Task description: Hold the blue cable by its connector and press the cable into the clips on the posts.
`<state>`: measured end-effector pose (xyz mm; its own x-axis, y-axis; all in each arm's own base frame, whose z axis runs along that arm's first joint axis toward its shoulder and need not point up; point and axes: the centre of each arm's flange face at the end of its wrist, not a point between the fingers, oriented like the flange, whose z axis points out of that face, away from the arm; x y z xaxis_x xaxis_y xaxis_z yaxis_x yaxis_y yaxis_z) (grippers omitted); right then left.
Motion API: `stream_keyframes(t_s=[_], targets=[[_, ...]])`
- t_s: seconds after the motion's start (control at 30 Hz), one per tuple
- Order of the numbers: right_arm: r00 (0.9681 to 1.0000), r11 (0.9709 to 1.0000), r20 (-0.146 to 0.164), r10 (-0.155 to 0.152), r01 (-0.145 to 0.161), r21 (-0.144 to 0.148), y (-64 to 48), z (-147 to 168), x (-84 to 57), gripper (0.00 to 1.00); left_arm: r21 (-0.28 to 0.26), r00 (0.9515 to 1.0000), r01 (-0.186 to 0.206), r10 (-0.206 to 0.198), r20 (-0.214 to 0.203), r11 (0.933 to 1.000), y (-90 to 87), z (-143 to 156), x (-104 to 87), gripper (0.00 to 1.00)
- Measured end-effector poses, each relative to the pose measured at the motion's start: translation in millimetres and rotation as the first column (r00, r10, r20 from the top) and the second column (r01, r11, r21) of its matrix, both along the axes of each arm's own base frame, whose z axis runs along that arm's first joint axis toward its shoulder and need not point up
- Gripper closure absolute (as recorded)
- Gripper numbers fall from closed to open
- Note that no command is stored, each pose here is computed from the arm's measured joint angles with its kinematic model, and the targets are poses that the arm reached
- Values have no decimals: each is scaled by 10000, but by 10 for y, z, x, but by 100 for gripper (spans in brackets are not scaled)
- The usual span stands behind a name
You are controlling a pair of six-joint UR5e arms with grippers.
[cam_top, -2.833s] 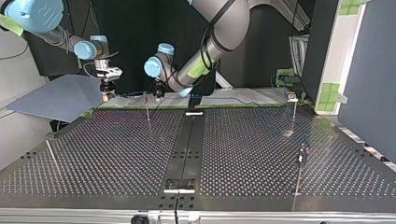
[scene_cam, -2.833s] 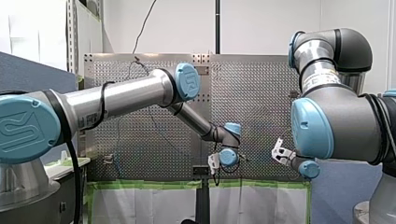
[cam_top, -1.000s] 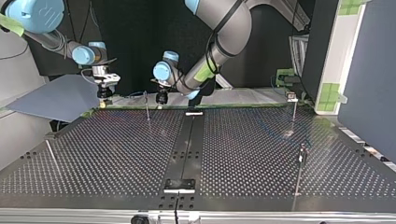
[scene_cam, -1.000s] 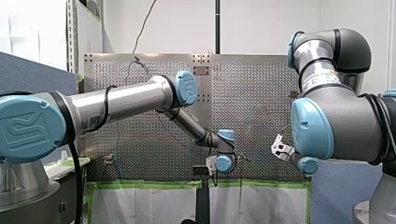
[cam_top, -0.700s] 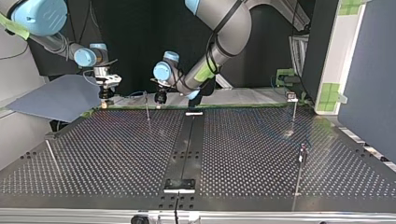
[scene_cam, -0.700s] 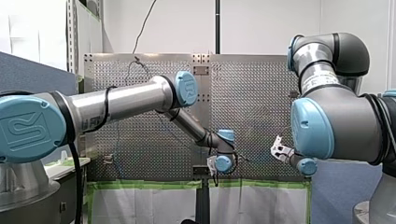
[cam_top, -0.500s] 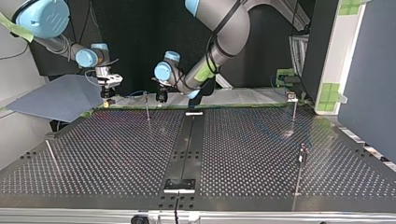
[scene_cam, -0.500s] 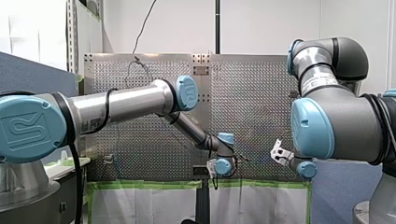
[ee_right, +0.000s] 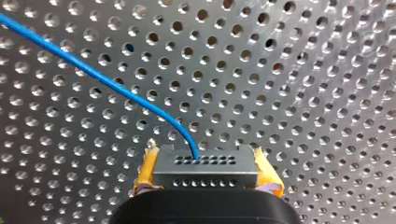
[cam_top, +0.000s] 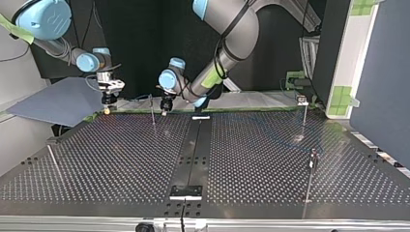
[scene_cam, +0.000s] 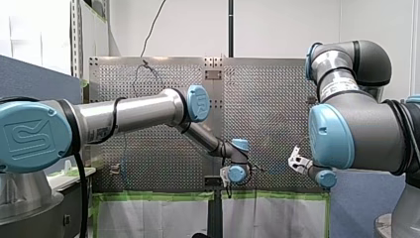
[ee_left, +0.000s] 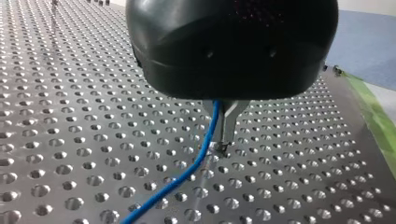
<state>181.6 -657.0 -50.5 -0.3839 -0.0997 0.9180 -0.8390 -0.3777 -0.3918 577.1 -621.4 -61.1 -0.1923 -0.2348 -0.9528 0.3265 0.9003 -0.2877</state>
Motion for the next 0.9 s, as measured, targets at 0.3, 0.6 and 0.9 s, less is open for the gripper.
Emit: stream_keyframes(t_s=[0.3,0.6,0.9], targets=[[9999,9998,26,-108,109,-180,-133,77,-32,100,-24,9999,-121,121,54,9999,69,48,121,100],[9997,9993,49,-234,236,-283,-222,127,-74,100,-4,9998,-176,176,21,9998,130,57,191,100],[9997,9996,25,-246,246,-163,-219,120,-80,100,33,9995,276,-276,149,9996,45,74,145,82]])
